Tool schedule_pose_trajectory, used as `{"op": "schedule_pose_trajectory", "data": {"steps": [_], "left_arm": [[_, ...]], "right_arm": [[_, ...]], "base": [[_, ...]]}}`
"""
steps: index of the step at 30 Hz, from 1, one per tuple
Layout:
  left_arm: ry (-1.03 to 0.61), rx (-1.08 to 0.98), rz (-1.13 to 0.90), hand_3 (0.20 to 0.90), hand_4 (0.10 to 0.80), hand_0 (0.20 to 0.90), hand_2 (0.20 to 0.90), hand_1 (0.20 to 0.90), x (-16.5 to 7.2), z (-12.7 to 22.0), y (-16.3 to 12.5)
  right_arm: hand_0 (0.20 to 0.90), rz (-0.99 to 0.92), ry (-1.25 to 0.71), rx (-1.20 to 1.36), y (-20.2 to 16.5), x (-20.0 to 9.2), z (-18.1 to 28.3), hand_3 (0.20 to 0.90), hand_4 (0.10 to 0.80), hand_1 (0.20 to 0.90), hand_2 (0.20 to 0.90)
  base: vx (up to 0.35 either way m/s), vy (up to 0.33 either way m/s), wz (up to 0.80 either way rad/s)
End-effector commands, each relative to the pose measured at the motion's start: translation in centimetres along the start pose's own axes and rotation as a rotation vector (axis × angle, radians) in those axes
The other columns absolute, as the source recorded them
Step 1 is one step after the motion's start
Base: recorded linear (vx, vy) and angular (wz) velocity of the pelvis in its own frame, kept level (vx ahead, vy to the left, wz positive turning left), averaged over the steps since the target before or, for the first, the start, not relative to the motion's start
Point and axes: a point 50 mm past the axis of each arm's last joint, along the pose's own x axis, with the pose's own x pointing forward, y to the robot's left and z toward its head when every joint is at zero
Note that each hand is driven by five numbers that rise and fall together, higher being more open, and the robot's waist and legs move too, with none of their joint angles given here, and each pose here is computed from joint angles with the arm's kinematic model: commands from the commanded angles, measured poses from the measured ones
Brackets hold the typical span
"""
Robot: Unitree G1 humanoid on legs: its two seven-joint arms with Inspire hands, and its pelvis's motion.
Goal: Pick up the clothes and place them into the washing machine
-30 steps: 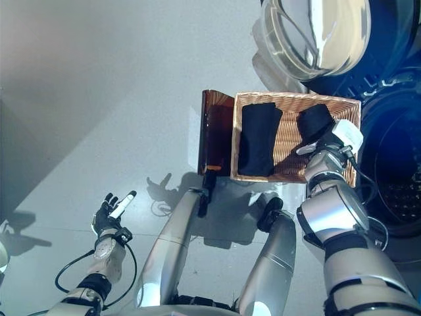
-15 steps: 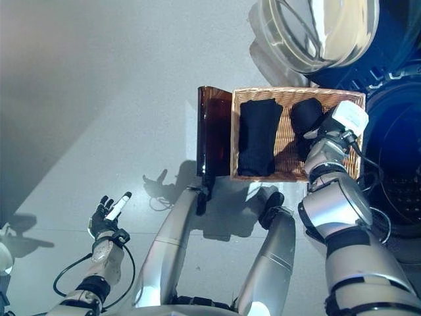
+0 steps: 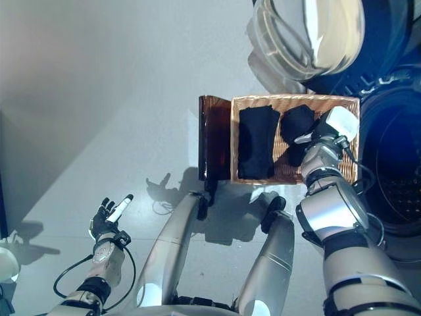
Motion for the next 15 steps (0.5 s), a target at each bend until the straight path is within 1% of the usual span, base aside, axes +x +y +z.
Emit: {"op": "schedule_pose_trajectory", "data": {"steps": [1, 2, 3, 4, 5, 7, 8, 9, 10, 11, 13, 14, 15], "left_arm": [[-0.069, 0.112, 0.049, 0.9, 0.8, 0.9, 0.9, 0.9, -0.1, 0.1, 1.9], [-0.064, 0.153, 0.017, 0.9, 0.8, 0.9, 0.9, 0.9, -0.2, -0.2, 1.6], [-0.042, 0.166, -0.004, 0.9, 0.8, 0.9, 0.9, 0.9, -0.4, -0.7, 1.4], [-0.01, 0.195, -0.03, 0.9, 0.8, 0.9, 0.9, 0.9, -0.6, -1.4, 1.3], [-0.01, 0.217, -0.047, 0.9, 0.8, 0.9, 0.9, 0.9, -0.7, -1.5, 1.2], [0.01, 0.269, -0.078, 0.9, 0.8, 0.9, 0.9, 0.9, -0.9, -2.1, 1.0], [0.053, 0.34, -0.103, 0.9, 0.8, 0.9, 0.9, 0.9, -1.1, -3.1, 1.1], [0.051, 0.374, -0.13, 0.9, 0.8, 0.9, 0.9, 0.9, -1.2, -3.2, 0.8], [0.032, 0.448, -0.192, 0.9, 0.8, 0.9, 0.9, 0.9, -1.6, -3.4, 0.0], [0.032, 0.452, -0.192, 0.9, 0.8, 0.9, 0.9, 0.9, -1.6, -3.5, 0.1], [-0.014, 0.601, -0.258, 0.9, 0.8, 0.9, 0.9, 0.9, -1.9, -3.6, -0.5], [-0.011, 0.619, -0.273, 0.9, 0.8, 0.9, 0.9, 0.9, -2.2, -3.9, -0.7], [-0.006, 0.63, -0.273, 0.9, 0.8, 0.9, 0.9, 0.9, -2.3, -4.1, -0.6]], "right_arm": [[0.2, -0.175, -0.057, 0.206, -4.0, 1.2, 1.2, 0.2, 0.3, 0.2, 0.2], [0.2, -0.178, -0.056, 0.29, -3.9, 1.2, 1.5, 0.2, 0.3, 0.2, 0.2], [0.2, -0.161, -0.04, 0.413, -3.1, 0.9, 1.1, 0.2, 0.3, 0.2, 0.2], [0.2, -0.146, -0.009, 0.459, -2.4, 0.6, 0.2, 0.2, 0.3, 0.2, 0.2], [0.2, -0.157, 0.004, 0.506, -2.4, 0.6, 0.1, 0.2, 0.3, 0.2, 0.2], [0.2, -0.151, 0.056, 0.602, -1.0, -0.1, -1.1, 0.2, 0.3, 0.2, 0.2], [0.2, -0.153, 0.083, 0.667, -0.8, -0.2, -1.5, 0.2, 0.3, 0.2, 0.2], [0.2, -0.154, 0.117, 0.718, -0.6, -0.3, -2.1, 0.2, 0.3, 0.2, 0.2], [0.2, -0.173, 0.185, 0.885, -0.2, -0.6, -3.3, 0.2, 0.3, 0.2, 0.2], [0.2, -0.173, 0.188, 0.886, -0.1, -0.6, -3.4, 0.2, 0.3, 0.2, 0.2], [0.2, -0.196, 0.255, 1.084, 0.6, -1.2, -4.4, 0.2, 0.3, 0.2, 0.2], [0.2, -0.187, 0.289, 1.236, 1.5, -1.7, -4.7, 0.2, 0.3, 0.2, 0.2], [0.2, -0.212, 0.33, 1.299, 1.8, -1.9, -5.6, 0.2, 0.3, 0.2, 0.2]], "base": [[0.011, -0.007, -0.06], [0.011, 0.005, -0.08], [0.02, 0.01, -0.11], [0.021, 0.019, -0.08], [0.024, 0.014, -0.04], [0.032, 0.02, -0.05], [0.03, 0.035, -0.07], [0.04, 0.049, -0.1], [0.03, 0.033, -0.09], [0.032, 0.033, -0.12], [-0.078, 0.064, -0.04], [-0.073, 0.067, -0.03], [0.029, 0.033, -0.09]]}}
